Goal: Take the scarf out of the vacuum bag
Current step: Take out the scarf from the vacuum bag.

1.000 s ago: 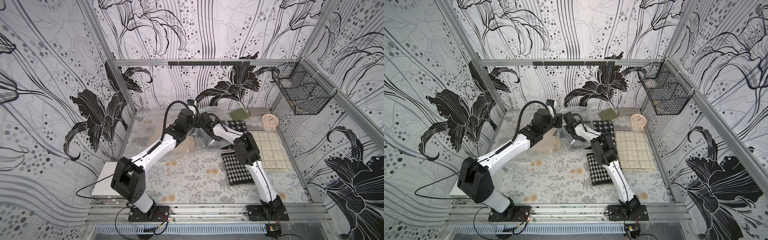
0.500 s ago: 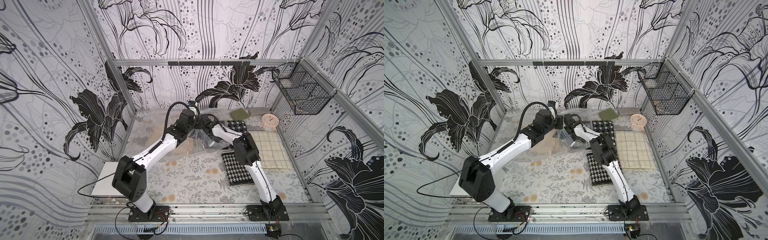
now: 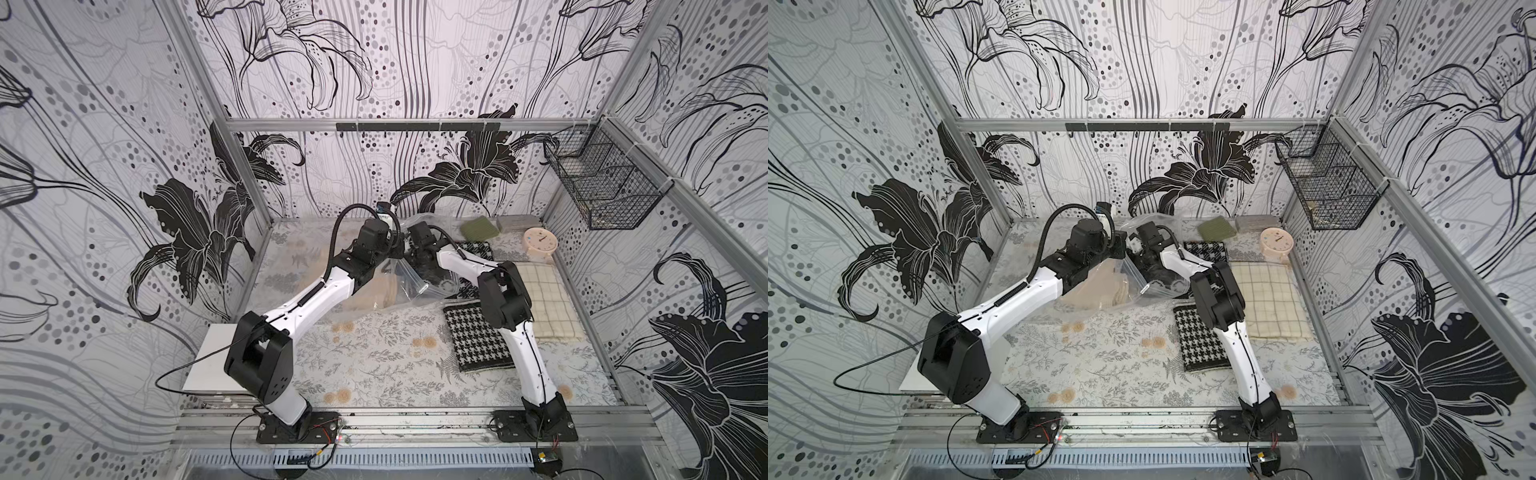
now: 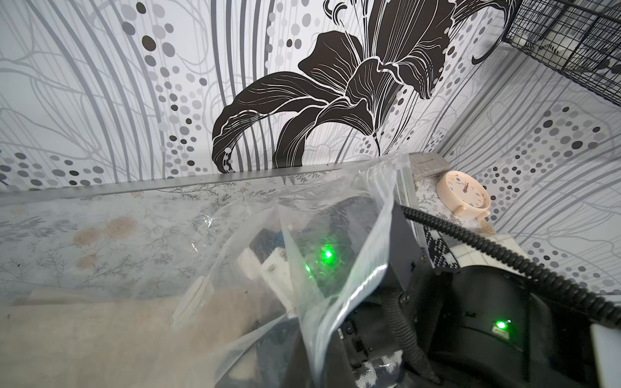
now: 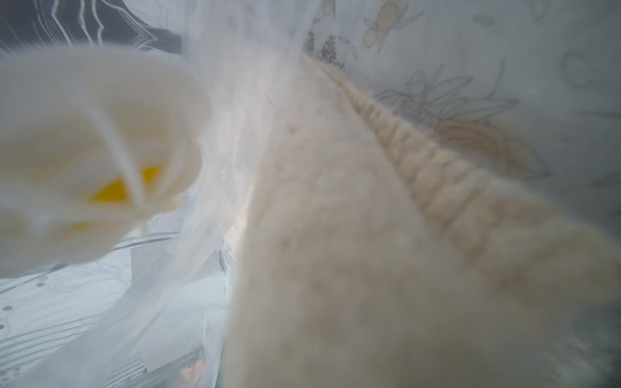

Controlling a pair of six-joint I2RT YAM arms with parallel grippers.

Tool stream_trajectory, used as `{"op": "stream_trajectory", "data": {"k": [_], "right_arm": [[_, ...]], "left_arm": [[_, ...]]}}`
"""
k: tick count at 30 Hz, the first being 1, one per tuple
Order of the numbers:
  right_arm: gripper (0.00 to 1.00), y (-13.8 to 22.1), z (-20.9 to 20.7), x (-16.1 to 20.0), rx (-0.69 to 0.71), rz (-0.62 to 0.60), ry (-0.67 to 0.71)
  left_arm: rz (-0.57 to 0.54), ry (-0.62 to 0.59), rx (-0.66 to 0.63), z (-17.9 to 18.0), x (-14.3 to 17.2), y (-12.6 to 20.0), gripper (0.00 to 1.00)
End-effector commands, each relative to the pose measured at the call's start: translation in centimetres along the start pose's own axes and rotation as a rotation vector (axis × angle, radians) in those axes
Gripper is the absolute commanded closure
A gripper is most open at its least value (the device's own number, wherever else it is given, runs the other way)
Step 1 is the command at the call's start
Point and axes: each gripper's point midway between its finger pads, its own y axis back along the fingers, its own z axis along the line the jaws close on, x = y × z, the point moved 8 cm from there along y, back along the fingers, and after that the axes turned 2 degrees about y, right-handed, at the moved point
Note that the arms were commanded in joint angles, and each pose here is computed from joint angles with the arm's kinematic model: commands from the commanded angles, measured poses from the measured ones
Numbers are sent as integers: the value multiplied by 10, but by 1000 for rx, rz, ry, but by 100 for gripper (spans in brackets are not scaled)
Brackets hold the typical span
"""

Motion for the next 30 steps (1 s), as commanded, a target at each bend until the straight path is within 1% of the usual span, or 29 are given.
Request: {"op": "stream_trajectory", "data": {"k": [1,6,15,19,22,25,26,28,30], "right_arm": [[100,29,13,-11,-14,-56,53],[100,35,8,-12,27,-72,58],[100,22,-16,-11,101,-60,29],[100,18,-21,-9,90,-57,10],[100,21,-19,-10,73,-73,16],[100,21,-17,-11,44,-63,7],[94,21,-17,-12,38,-60,-2],[87,22,-16,-11,28,-55,-11],[73,26,-16,-9,55,-38,-29]], "left_arm": [[-3,8,-10,2,-3,-5,100],[-3,6,-18,3,-2,-5,100],[15,16,-17,4,4,-11,100],[11,18,-15,4,3,-10,100],[10,16,-15,3,2,-9,100],[11,18,-14,3,3,-10,100],[11,20,-14,3,3,-9,100],[7,21,-12,3,3,-8,100],[3,22,-11,3,2,-7,100]]}}
